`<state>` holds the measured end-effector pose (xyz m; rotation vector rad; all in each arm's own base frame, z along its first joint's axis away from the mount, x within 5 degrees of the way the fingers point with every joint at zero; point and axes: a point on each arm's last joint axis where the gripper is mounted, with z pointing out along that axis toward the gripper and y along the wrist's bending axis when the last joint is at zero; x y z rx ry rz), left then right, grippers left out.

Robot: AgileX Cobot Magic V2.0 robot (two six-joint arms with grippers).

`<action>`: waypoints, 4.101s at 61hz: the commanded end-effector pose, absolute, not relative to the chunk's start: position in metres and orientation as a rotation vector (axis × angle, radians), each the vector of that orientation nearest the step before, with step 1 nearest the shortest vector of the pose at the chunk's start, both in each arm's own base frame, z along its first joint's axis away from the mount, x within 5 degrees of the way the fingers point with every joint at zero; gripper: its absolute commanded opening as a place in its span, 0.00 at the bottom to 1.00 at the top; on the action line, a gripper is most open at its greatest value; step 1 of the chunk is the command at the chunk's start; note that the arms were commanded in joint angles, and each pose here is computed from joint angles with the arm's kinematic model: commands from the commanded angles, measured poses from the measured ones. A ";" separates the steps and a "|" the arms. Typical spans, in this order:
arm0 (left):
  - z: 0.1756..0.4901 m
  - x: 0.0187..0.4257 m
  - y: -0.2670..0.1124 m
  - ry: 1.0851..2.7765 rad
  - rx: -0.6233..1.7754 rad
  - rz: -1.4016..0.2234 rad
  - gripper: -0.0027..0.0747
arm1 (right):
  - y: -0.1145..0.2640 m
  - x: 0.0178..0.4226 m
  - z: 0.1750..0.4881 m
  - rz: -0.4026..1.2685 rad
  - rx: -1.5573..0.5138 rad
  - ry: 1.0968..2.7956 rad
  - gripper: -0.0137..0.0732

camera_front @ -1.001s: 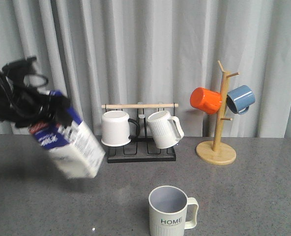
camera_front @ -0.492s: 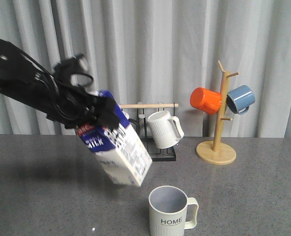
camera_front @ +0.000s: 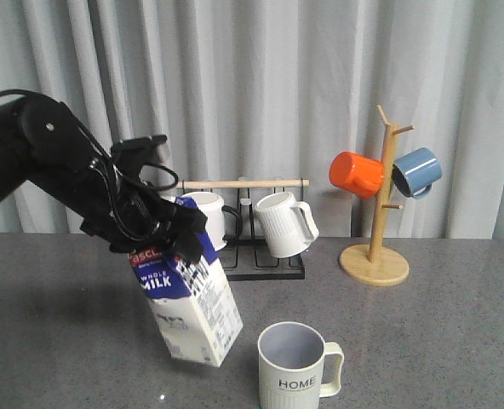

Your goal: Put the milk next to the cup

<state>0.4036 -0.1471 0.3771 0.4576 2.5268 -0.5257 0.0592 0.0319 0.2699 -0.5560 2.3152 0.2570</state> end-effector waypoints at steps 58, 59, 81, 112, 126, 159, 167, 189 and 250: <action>0.367 0.401 -0.177 2.543 0.537 -0.553 0.55 | 0.033 0.063 0.280 0.259 -0.534 2.250 0.15; 0.367 0.401 -0.177 2.543 0.537 -0.553 0.56 | 0.033 0.063 0.280 0.259 -0.534 2.250 0.15; 0.374 0.398 -0.176 2.531 0.530 -0.556 0.83 | 0.033 0.064 0.281 0.259 -0.533 2.249 0.15; 0.424 0.367 -0.164 2.406 0.531 -0.561 0.82 | 0.033 0.064 0.281 0.259 -0.533 2.249 0.15; 0.465 0.335 -0.153 2.308 0.501 -0.577 0.81 | 0.033 0.064 0.281 0.258 -0.528 2.246 0.15; 0.589 0.164 -0.075 1.857 0.441 -0.388 0.04 | 0.025 0.078 0.295 0.225 -0.262 2.092 0.15; 0.607 0.112 -0.050 1.742 0.396 -0.318 0.02 | 0.025 0.078 0.295 0.224 -0.264 2.092 0.15; 0.618 0.012 -0.013 1.542 0.361 -0.325 0.02 | 0.025 0.078 0.295 0.223 -0.265 2.092 0.15; 0.410 0.081 -0.021 1.571 0.348 -0.059 0.02 | 0.025 0.078 0.295 0.223 -0.266 2.092 0.15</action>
